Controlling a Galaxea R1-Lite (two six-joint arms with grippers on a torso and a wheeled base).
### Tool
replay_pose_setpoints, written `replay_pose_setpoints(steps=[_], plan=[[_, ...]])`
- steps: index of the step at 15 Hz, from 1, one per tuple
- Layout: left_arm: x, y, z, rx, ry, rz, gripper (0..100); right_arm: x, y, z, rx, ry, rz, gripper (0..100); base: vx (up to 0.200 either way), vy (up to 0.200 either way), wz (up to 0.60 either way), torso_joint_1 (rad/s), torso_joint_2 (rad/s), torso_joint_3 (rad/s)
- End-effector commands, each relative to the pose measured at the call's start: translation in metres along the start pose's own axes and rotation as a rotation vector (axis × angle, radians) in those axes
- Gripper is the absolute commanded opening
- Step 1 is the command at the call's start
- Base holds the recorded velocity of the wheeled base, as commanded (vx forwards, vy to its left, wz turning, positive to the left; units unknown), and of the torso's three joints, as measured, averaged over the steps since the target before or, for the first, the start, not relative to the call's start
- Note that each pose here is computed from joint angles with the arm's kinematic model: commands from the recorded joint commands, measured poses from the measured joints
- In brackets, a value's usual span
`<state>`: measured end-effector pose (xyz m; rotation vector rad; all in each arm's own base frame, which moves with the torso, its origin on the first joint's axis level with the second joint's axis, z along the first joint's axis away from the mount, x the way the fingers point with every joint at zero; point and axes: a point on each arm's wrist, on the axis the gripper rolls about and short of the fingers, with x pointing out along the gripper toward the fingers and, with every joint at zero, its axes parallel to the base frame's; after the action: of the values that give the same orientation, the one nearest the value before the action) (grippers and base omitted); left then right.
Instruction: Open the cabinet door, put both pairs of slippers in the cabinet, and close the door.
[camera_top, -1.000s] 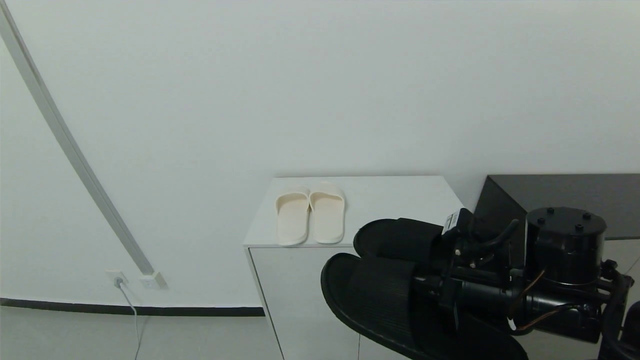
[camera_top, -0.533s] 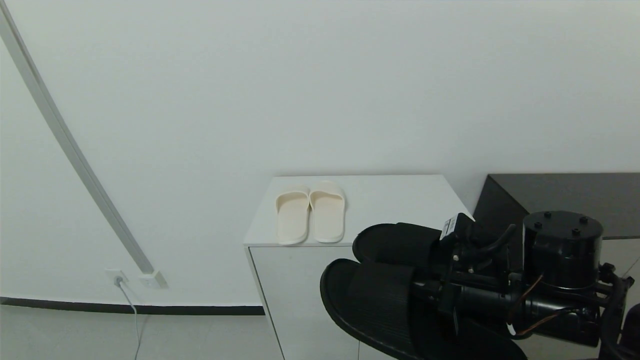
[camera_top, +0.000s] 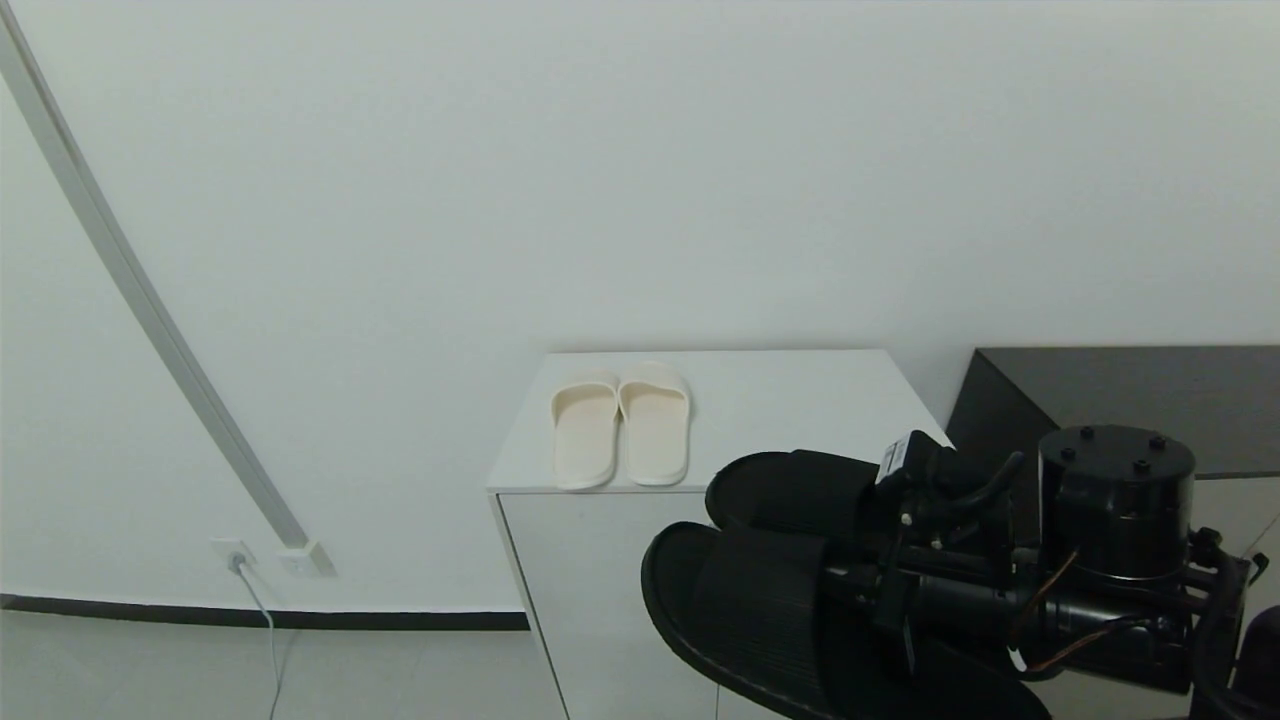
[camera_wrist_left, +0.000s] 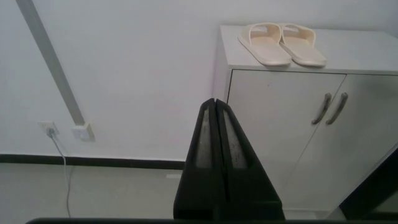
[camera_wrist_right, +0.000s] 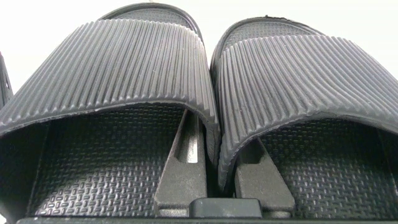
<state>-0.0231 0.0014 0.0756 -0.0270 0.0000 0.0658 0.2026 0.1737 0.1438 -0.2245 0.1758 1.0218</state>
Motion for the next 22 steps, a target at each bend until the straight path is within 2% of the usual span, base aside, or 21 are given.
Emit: replay_pose_setpoints(steps=[1, 14, 22], plan=[[0.0000, 0.0000, 0.0002, -0.001, 0.001, 0.000, 100, 0.0017, -0.0001, -0.0017, 0.001, 0.007, 0.002, 0, 0.000, 0.000, 0.00, -0.036, 0.06, 0.041], [0.0001, -0.0001, 0.0000, -0.001, 0.001, -0.003, 100, 0.0003, 0.0011, -0.0057, 0.005, 0.021, 0.005, 0, 0.000, 0.000, 0.00, -0.155, 0.36, 0.198], [0.0001, -0.0001, 0.0000, -0.001, 0.001, -0.003, 100, -0.0002, 0.0016, -0.0073, 0.005, 0.027, 0.006, 0, 0.000, 0.000, 0.00, -0.225, 0.54, 0.319]])
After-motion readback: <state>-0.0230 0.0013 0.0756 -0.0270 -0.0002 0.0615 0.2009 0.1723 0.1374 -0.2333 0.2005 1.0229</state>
